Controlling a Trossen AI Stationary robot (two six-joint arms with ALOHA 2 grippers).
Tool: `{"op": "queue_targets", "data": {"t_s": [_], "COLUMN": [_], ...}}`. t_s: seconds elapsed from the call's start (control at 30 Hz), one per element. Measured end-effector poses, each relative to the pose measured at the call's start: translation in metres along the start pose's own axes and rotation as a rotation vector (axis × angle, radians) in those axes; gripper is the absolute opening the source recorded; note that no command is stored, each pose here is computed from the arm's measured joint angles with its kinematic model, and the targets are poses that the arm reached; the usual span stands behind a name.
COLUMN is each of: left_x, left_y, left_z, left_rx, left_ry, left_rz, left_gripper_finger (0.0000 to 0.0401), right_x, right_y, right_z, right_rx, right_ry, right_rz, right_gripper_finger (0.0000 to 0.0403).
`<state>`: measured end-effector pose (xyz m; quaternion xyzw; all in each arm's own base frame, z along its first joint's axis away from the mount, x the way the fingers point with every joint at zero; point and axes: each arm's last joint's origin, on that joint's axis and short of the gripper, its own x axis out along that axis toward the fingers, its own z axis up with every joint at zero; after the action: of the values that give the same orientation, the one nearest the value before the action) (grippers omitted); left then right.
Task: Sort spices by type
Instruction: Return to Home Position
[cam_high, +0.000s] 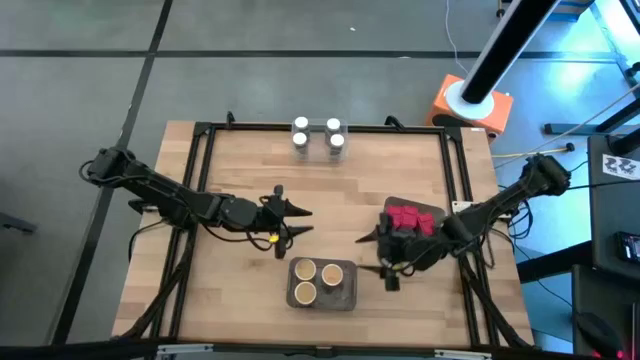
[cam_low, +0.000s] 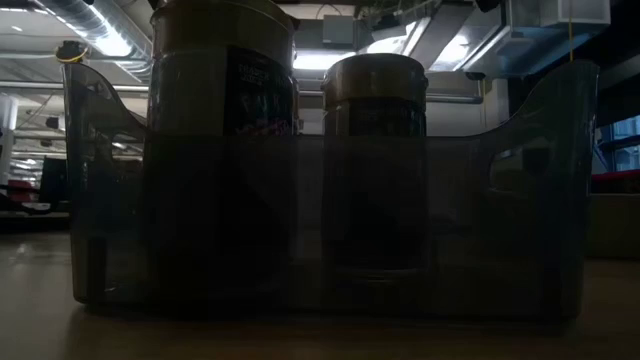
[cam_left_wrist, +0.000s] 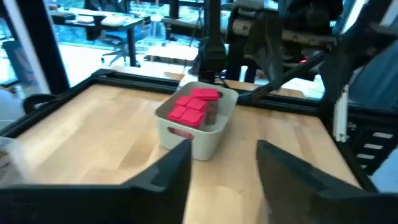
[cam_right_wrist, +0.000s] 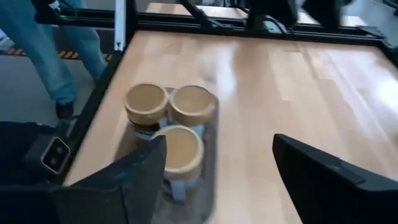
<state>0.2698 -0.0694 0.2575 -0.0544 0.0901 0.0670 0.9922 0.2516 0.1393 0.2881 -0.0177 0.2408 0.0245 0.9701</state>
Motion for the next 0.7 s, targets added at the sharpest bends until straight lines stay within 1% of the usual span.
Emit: {"op": "queue_targets", "data": {"t_s": [0.07, 0.13, 0.2, 0.3, 0.33, 0.4, 0.53, 0.63, 0.7], "left_x": [-0.002, -0.004, -0.006, -0.006, -0.005, -0.004, -0.001, 0.002, 0.004], "left_y": [0.005, 0.008, 0.008, 0.009, 0.009, 0.013, 0.020, 0.029, 0.035], "left_z": [0.002, 0.005, 0.007, 0.007, 0.007, 0.006, 0.007, 0.007, 0.008], "left_rx": [0.006, 0.030, 0.058, 0.110, 0.117, 0.123, 0.126, 0.120, 0.118], "left_ry": [0.009, 0.007, -0.001, 0.005, 0.008, 0.018, 0.028, 0.042, 0.048], "left_rz": [0.017, 0.016, 0.006, -0.015, -0.016, -0.011, -0.043, -0.057, -0.044], "left_gripper_finger": [0.0131, 0.0095, 0.0059, 0.0014, 0.0007, 0.0009, 0.0007, 0.0003, 0.0005], "right_x": [-0.009, -0.015, -0.019, -0.024, -0.026, -0.029, -0.043, -0.056, -0.065], "right_y": [-0.010, -0.018, -0.023, -0.035, -0.040, -0.048, -0.063, -0.075, -0.082], "right_z": [0.001, 0.002, -0.001, -0.009, -0.014, -0.025, -0.049, -0.066, -0.075], "right_rx": [-0.006, -0.038, -0.069, -0.062, -0.058, -0.044, 0.002, 0.033, 0.047], "right_ry": [0.023, 0.043, 0.048, 0.057, 0.061, 0.056, -0.012, -0.070, -0.108], "right_rz": [-0.007, -0.025, -0.021, -0.009, -0.013, -0.016, -0.002, -0.009, -0.018], "right_gripper_finger": [0.0278, 0.0263, 0.0240, 0.0193, 0.0176, 0.0141, 0.0077, 0.0038, 0.0018]}}
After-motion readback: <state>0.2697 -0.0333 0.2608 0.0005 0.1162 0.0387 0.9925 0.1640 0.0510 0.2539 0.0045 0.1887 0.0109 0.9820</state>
